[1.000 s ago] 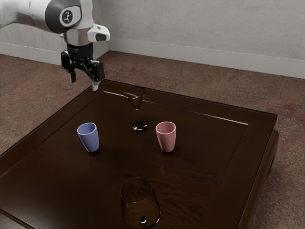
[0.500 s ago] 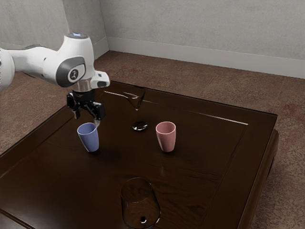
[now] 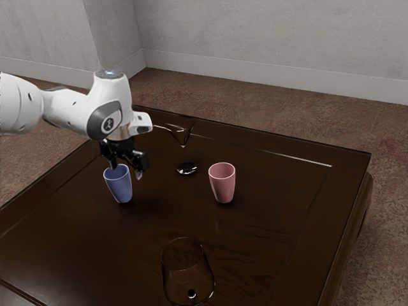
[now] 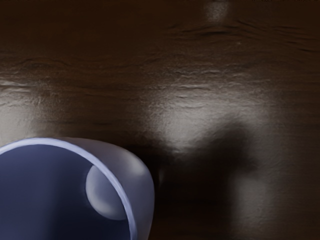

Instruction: Place the left cup onto the right cup

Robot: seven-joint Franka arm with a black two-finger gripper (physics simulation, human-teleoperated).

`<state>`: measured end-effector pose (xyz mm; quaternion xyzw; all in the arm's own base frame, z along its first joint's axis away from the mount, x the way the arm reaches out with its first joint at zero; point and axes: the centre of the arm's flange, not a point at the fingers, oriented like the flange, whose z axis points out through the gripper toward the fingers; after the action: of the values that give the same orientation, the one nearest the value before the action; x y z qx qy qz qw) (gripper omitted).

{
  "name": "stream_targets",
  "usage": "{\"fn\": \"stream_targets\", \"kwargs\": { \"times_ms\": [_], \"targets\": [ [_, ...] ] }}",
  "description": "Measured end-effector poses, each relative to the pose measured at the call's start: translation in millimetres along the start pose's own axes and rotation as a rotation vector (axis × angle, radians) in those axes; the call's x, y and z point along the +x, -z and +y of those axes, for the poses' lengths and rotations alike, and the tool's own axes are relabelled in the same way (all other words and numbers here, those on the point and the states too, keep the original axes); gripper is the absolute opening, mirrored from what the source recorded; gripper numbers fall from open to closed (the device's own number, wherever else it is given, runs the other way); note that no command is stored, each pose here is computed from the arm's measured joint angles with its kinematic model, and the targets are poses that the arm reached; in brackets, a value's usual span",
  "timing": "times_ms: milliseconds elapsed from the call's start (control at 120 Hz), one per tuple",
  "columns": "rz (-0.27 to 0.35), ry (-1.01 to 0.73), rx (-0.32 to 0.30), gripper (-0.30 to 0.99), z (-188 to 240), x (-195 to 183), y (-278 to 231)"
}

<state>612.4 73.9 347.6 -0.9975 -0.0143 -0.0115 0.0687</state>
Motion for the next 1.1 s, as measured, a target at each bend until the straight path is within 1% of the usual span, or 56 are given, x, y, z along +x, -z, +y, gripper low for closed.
{"fn": "stream_targets", "kwargs": {
  "times_ms": [183,300,408,558,625,717,817,917,992,1050,1100],
  "targets": [
    [0.010,-0.004,-0.003,0.69,-0.6,5.0,-23.2],
    [0.012,0.010,-0.008,0.62,-8.6,6.1,-37.5],
    [0.013,0.026,-0.015,0.49,-15.9,6.1,-46.3],
    [0.022,0.028,-0.019,0.21,-16.9,7.3,-49.9],
    [0.026,0.027,-0.019,0.12,-17.0,7.7,-49.7],
    [0.030,0.027,-0.020,0.03,-17.0,8.2,-49.4],
    [0.032,0.027,-0.021,-0.02,-16.5,8.4,-49.1],
    [0.036,0.029,-0.022,-0.05,-16.8,8.4,-42.6],
    [0.048,0.028,-0.024,-0.06,-13.8,8.3,-24.0],
    [0.069,0.007,-0.031,-0.07,2.9,8.3,2.8],
    [0.084,-0.028,-0.036,-0.08,28.2,7.5,24.5]
  ]
}}
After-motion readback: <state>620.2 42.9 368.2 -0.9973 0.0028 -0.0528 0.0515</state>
